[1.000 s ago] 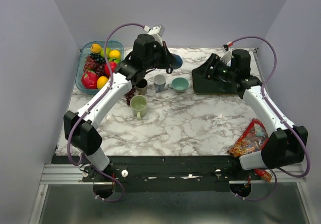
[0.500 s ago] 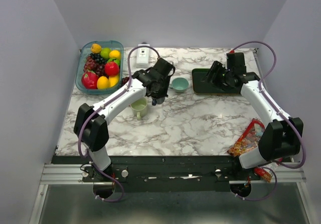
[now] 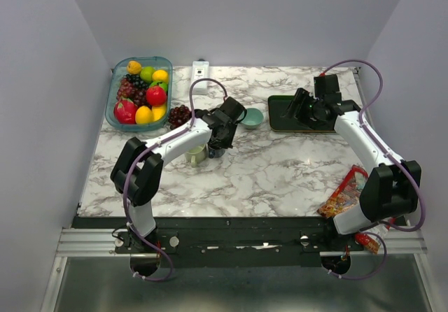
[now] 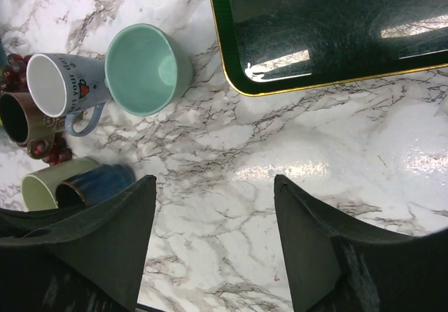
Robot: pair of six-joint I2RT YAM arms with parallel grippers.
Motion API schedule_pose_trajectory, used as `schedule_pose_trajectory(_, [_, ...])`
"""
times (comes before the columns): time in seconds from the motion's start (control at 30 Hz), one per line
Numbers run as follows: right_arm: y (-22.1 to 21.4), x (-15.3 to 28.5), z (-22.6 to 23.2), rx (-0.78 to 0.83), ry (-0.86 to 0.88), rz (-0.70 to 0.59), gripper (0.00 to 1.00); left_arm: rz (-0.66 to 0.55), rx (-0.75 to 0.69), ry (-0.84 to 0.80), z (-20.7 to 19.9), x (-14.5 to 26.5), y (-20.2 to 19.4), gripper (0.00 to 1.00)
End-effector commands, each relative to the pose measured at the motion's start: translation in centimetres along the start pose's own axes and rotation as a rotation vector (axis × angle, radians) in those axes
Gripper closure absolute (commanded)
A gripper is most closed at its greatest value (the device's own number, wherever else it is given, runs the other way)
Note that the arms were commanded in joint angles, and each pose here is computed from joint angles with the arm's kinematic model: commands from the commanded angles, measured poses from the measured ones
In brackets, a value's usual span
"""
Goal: Turn the mug right side up
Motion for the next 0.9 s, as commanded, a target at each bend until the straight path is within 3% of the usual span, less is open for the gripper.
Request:
schedule_pose_trajectory(0.0, [0.4, 0.0, -0.5, 0.008, -0.037, -0.011, 0.25, -0.062, -0.043, 0.033, -0.2, -1.3, 1.4, 1.0])
schedule_pose_trajectory(0.1, [0.3, 0.1, -0.6, 0.018, -0.033, -0.008, 0.23, -0.053, -0.048, 0.037, -0.2, -1.6, 1.4, 1.0])
schedule_pose_trajectory(0.43, [1.9, 0.5, -2.5, 0.165, -0.133, -0.086, 0.18, -0.092, -0.088, -0.025, -0.7, -0.4, 1.9, 0.51])
schedule_pose_trajectory(0.63, [4.1, 0.4, -5.8, 0.247, -0.344, -0.15, 0.15, -0.261, -0.109, -0.052, -0.6, 3.8, 4.6, 0.38])
schedule_pose_trajectory(0.87, [4.8, -1.4, -11.6, 0.143, -0.499, -0.153, 0.15, -0.544, -0.092, -0.053, 0.2, 10.1, 8.5, 0.28])
Point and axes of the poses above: each gripper's point midway between its finger pads, its own x axis back along the fingers, its own z axis along the line the jaws close on, y = z × x, the point moved 5 cm from there along x, back along the fingers, and after that the axes turned 5 degrees about x, right-handed, at the moved point
